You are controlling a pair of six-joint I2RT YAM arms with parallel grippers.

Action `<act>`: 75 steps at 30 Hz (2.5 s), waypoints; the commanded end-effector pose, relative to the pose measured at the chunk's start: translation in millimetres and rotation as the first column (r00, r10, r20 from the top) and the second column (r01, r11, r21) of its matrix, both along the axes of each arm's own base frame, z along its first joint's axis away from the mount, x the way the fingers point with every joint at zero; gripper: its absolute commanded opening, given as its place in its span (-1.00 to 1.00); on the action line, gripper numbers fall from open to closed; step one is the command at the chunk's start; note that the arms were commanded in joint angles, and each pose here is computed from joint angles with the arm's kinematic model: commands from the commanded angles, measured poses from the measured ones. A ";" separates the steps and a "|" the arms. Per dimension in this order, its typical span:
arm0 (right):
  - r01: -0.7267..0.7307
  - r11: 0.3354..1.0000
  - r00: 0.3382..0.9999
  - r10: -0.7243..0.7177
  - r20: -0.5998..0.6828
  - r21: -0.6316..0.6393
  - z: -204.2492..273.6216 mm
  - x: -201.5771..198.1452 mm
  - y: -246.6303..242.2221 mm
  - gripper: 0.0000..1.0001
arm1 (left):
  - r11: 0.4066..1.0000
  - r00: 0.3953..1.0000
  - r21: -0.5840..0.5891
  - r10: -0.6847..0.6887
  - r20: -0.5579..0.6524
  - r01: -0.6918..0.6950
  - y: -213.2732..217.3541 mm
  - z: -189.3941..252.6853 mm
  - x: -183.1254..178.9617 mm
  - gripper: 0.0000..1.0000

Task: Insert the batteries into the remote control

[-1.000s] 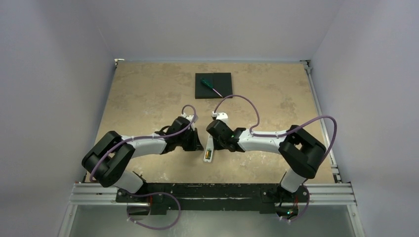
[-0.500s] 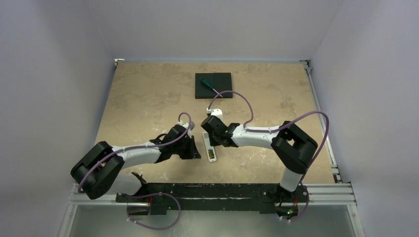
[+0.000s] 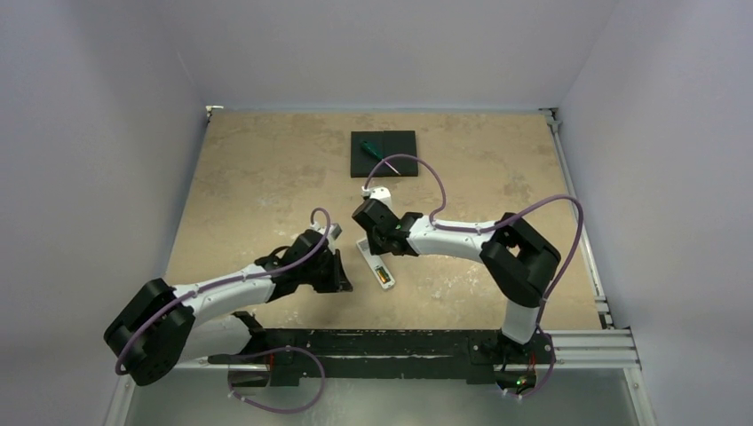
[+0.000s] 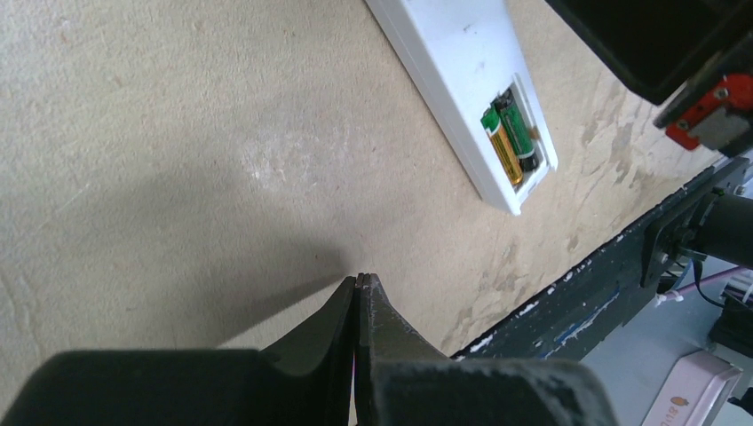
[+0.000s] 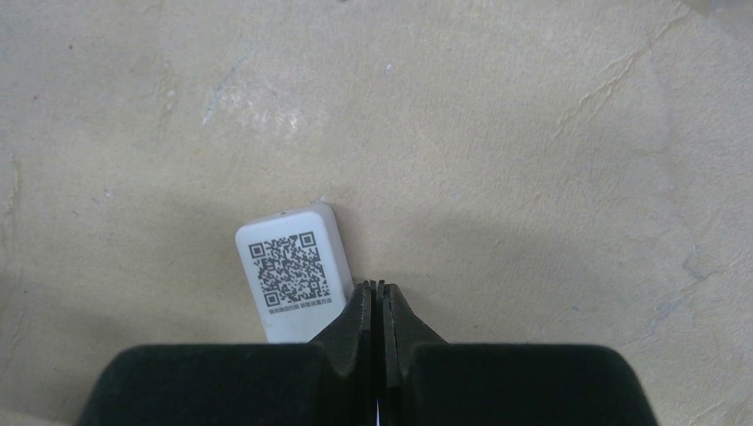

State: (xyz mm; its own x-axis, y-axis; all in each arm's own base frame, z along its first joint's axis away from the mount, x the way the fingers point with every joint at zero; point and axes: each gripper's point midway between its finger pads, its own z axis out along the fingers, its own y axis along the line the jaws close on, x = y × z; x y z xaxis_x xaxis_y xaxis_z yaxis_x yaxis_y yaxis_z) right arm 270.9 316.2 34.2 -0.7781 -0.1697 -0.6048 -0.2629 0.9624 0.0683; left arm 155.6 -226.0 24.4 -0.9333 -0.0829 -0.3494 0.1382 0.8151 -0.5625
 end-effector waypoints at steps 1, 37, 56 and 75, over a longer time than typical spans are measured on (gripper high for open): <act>0.007 1.000 0.999 -0.006 0.047 -0.022 17.6 12.2 -1.5 -1.00 | 1.000 1.000 -0.014 0.010 0.017 -0.010 1.3 14.1 -1.3 -1.00; -0.062 0.984 0.995 0.047 -0.088 -0.168 68.5 4.3 -139.7 0.28 | 0.961 0.907 -0.069 -0.226 0.356 0.267 -11.1 159.5 3.1 0.18; -0.077 0.963 0.955 -0.003 -0.296 -0.258 20.1 -7.6 -180.5 0.55 | 0.938 0.893 -0.084 -0.289 0.344 0.336 -17.9 152.9 -5.0 0.27; -0.077 0.972 0.929 -0.012 -0.371 -0.223 -10.3 -2.6 -190.8 0.23 | 0.935 0.889 -0.084 -0.295 0.351 0.343 -18.0 154.0 -5.5 0.26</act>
State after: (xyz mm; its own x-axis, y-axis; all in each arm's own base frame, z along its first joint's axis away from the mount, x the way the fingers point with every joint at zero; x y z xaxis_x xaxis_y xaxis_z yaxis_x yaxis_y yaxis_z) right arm 264.6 119.4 28.5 -0.9340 -0.2839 -0.2168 -0.2709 0.9586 -0.0881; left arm 149.4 -239.5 171.7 -0.7845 0.1162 -0.6092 0.5268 0.6432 -0.5557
